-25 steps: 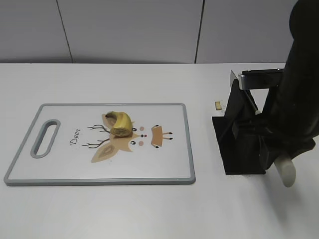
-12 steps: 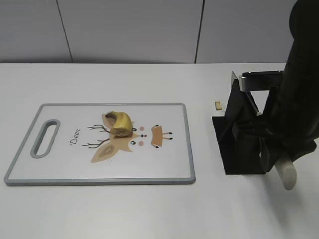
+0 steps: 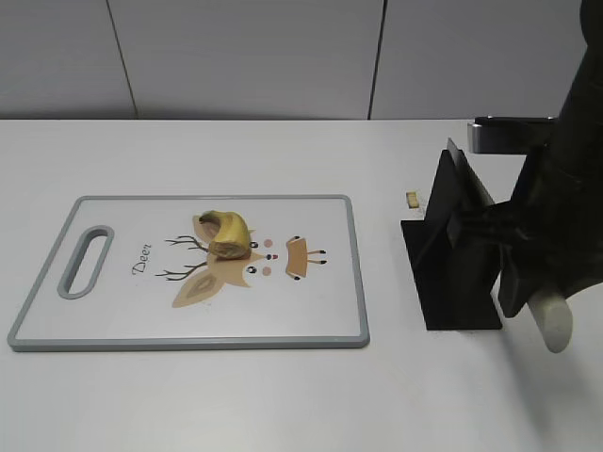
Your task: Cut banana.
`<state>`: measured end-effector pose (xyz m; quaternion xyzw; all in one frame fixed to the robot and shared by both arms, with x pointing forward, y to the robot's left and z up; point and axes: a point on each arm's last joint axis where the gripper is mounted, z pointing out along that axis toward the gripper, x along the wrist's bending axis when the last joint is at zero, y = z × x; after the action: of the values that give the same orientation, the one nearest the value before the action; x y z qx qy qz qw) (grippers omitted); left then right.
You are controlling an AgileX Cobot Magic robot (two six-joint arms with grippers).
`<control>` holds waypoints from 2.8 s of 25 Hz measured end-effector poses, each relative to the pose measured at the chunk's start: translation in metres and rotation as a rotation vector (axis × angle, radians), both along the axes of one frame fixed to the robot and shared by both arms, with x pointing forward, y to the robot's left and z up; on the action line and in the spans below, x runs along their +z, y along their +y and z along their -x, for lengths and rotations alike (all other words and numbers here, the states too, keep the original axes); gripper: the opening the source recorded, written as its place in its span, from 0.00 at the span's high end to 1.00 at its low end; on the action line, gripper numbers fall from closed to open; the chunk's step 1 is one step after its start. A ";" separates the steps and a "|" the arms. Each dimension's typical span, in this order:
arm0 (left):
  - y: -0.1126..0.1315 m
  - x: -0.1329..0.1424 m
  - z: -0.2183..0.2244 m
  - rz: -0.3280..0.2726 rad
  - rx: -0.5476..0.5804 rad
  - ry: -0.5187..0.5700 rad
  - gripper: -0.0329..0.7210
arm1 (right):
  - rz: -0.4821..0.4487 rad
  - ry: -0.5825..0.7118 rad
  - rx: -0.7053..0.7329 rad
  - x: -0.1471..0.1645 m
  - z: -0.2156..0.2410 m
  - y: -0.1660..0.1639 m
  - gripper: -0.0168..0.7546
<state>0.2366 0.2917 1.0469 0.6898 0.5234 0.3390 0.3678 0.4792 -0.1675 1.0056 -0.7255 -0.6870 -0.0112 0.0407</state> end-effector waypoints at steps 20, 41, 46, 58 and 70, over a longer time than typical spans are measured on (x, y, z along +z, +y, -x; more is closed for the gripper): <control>0.000 0.000 0.000 0.000 0.000 0.001 0.24 | -0.021 -0.125 0.010 0.033 0.010 -0.009 0.76; 0.000 0.000 0.000 0.002 -0.001 0.001 0.29 | -0.034 -0.384 0.088 0.107 -0.001 -0.012 0.76; 0.000 0.000 0.000 0.004 -0.002 0.001 0.29 | 0.005 -0.401 0.189 0.108 -0.002 -0.014 0.76; -0.002 0.019 -0.029 -0.024 -0.013 0.083 0.29 | 0.002 -0.517 0.520 0.112 -0.008 -0.008 0.76; -0.005 0.036 -0.089 -0.083 -0.051 0.158 0.29 | 0.031 -0.572 0.688 0.114 -0.011 -0.006 0.76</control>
<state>0.3254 0.2872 1.0825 0.7421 0.5186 0.2957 0.3048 0.4900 -0.1736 1.1192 -0.4229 -0.8720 -0.1869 -0.1607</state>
